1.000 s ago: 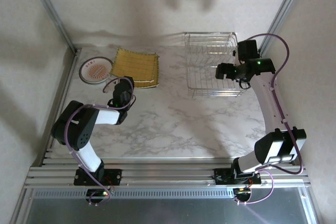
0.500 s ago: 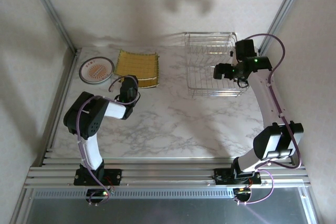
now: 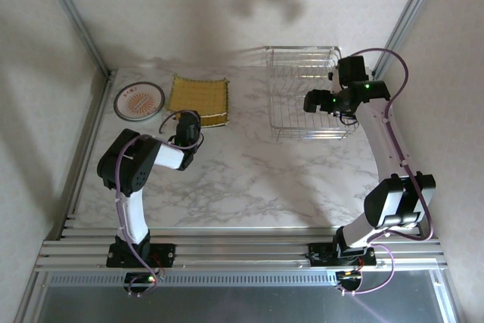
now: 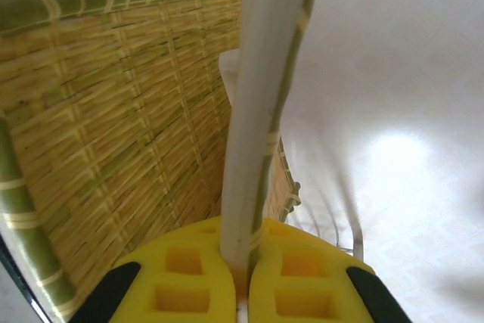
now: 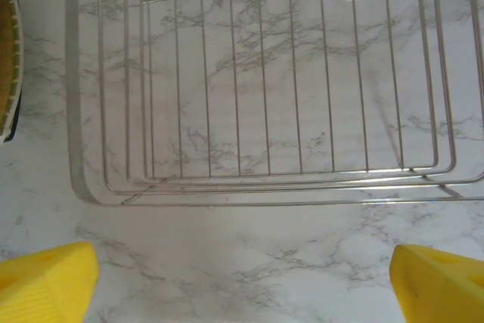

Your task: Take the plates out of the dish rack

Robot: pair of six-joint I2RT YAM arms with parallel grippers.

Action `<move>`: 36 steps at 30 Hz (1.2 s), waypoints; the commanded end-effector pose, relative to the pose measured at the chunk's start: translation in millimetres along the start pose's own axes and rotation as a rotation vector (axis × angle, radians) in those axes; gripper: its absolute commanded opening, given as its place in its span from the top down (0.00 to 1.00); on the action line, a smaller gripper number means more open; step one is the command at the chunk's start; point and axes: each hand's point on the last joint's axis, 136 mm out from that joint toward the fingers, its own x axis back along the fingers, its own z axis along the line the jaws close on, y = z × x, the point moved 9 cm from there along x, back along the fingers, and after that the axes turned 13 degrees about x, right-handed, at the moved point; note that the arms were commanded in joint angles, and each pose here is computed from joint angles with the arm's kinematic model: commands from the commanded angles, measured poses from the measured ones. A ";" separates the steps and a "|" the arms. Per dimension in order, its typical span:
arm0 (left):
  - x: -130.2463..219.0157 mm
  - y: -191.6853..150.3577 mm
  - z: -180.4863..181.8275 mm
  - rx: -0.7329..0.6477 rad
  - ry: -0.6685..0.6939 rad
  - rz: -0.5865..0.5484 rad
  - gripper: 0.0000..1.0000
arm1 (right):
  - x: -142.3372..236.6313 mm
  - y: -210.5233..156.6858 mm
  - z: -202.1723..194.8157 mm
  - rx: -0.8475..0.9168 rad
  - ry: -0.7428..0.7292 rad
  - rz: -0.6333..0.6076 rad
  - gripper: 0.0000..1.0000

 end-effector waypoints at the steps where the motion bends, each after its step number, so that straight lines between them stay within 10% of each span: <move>1: -2.4 -7.6 -18.3 0.039 -0.058 -0.009 1.00 | 4.9 10.4 1.7 -0.012 0.028 -0.039 0.01; 26: 5.7 -5.9 -19.5 -0.144 0.157 -0.011 0.20 | 20.8 8.2 4.0 -0.026 0.044 -0.073 0.01; 36: 12.3 -7.6 -27.5 -0.295 0.232 0.027 0.05 | 29.8 7.1 4.8 -0.023 0.045 -0.091 0.01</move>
